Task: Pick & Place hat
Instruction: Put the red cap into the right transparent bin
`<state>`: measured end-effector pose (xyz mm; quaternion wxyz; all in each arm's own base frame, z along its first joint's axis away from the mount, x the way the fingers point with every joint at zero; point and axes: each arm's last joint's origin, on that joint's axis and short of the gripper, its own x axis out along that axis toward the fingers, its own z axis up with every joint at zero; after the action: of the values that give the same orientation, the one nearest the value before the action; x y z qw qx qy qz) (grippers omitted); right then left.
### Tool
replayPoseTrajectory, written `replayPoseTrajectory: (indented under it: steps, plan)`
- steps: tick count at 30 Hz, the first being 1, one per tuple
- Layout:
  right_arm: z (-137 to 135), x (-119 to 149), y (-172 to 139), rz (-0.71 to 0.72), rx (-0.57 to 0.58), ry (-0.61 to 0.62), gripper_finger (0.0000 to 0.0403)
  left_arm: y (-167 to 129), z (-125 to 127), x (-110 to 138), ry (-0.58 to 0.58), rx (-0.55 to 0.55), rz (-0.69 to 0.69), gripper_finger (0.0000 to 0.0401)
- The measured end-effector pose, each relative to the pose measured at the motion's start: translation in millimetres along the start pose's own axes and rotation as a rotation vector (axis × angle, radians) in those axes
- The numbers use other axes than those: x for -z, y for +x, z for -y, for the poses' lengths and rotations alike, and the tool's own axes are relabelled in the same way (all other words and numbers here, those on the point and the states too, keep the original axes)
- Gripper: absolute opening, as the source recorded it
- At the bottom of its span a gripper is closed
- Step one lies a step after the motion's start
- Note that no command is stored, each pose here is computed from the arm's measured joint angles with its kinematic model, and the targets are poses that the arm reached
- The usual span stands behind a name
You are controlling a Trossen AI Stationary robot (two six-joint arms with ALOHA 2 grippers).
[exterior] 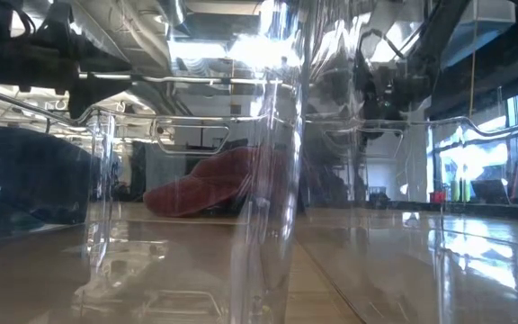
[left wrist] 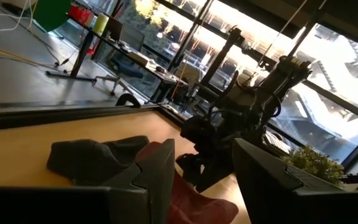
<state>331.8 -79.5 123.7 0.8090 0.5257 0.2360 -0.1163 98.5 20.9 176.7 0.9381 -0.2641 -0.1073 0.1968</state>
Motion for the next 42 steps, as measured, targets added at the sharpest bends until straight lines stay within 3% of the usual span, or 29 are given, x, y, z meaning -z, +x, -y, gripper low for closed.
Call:
replayPoseTrajectory:
  steps: [12,19,23,26,36,42]
  plan:
    - [1.8,0.8,-0.2,-0.012,0.013,-0.058,0.0044,0.0,-0.7,-0.2,0.001,-0.022,0.011,0.0157]
    - [-12.0,-4.2,-6.6,-0.015,-0.062,-0.129,0.0035,0.0,-0.7,-0.2,0.002,-0.022,0.011,0.0157]
    - [-46.2,-19.1,-20.9,-0.012,-0.164,-0.256,0.0035,0.0,-0.7,-0.2,0.014,-0.023,0.012,0.0157]
    - [-76.9,-32.6,-37.4,-0.021,-0.156,-0.378,0.0035,0.0,-1.0,-0.4,0.02,-0.031,0.017,0.0157]
    - [-192.5,-72.5,-127.5,-0.11,0.046,-0.803,0.0035,-0.2,-3.1,-1.3,0.084,-0.104,0.05,0.0157]
    - [-249.8,-58.0,-183.0,-0.16,0.091,-1.005,0.0035,-0.6,-5.3,-2.2,0.139,-0.18,0.083,0.0157]
